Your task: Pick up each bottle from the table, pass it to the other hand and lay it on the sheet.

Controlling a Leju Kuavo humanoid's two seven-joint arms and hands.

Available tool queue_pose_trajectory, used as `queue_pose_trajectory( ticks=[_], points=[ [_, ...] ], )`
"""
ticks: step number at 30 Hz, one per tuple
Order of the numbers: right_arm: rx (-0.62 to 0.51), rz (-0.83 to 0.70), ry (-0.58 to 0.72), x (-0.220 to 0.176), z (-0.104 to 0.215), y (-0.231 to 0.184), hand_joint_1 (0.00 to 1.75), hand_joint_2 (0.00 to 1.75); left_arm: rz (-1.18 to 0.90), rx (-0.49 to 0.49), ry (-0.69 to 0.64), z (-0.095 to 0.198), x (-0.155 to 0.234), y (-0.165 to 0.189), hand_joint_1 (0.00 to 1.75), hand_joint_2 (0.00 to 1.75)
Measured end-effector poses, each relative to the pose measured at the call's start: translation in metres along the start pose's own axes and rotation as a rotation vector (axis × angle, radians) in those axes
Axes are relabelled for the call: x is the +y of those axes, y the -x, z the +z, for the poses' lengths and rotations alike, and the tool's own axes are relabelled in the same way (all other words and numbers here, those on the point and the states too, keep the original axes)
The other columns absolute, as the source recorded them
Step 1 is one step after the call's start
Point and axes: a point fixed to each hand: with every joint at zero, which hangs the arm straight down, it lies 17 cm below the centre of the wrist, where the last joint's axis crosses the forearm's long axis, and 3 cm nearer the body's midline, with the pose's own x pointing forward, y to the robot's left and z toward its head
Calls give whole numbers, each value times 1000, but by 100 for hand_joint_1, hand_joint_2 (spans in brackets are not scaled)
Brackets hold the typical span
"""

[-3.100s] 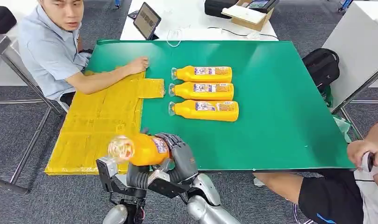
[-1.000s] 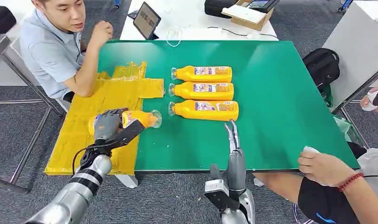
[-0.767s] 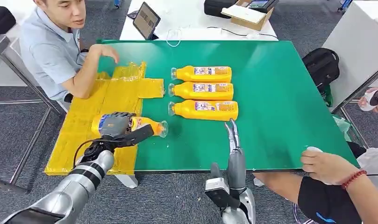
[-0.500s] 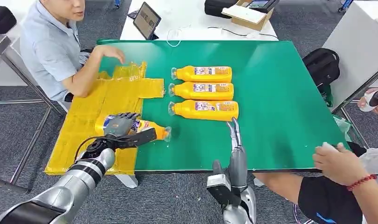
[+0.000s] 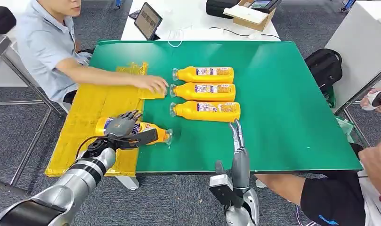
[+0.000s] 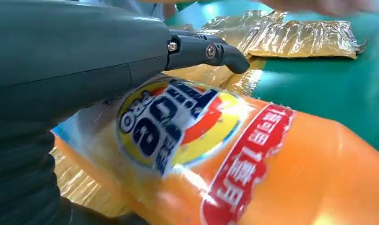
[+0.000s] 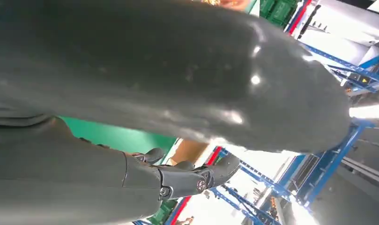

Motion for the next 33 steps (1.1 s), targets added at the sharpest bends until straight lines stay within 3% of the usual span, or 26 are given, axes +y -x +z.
queue_pose_trajectory(
  ticks=[2, 3, 6, 7, 10, 15, 19, 20, 26, 33],
  points=[
    [-7, -1, 1, 0, 0, -1, 0, 0, 41, -24, 29, 0, -4, -5, 0, 175],
    [-9, -6, 4, 0, 0, -1, 0, 0, 101, -52, 60, 1, -8, -11, 0, 0],
    [-12, -17, 15, -1, -1, 0, 0, 0, 358, -148, 121, 5, -8, -33, 0, 0],
    [-9, -20, 18, -1, -2, 1, 0, 0, 426, -176, 126, 6, -6, -40, 0, 175],
    [2, -13, 35, -3, -2, 6, 0, 0, 686, -282, 42, 14, 16, -62, 0, 175],
    [-21, 44, 8, 1, 6, 5, 0, 0, 1133, -400, -428, 50, 115, -68, 0, 175],
    [-55, 87, -19, 3, 7, 2, 0, 0, 1325, -502, -579, 91, 158, -68, 0, 175],
    [-65, 99, -29, 4, 8, 1, 0, 175, 1348, -521, -593, 99, 163, -68, 0, 175],
    [-145, 290, -170, 12, 3, 14, 0, 175, 1357, -648, -646, 142, 186, -84, 0, 175],
    [-9, 535, -415, 17, -24, 114, 0, 175, 1341, -724, -712, 175, 202, -98, 0, 175]
  ],
)
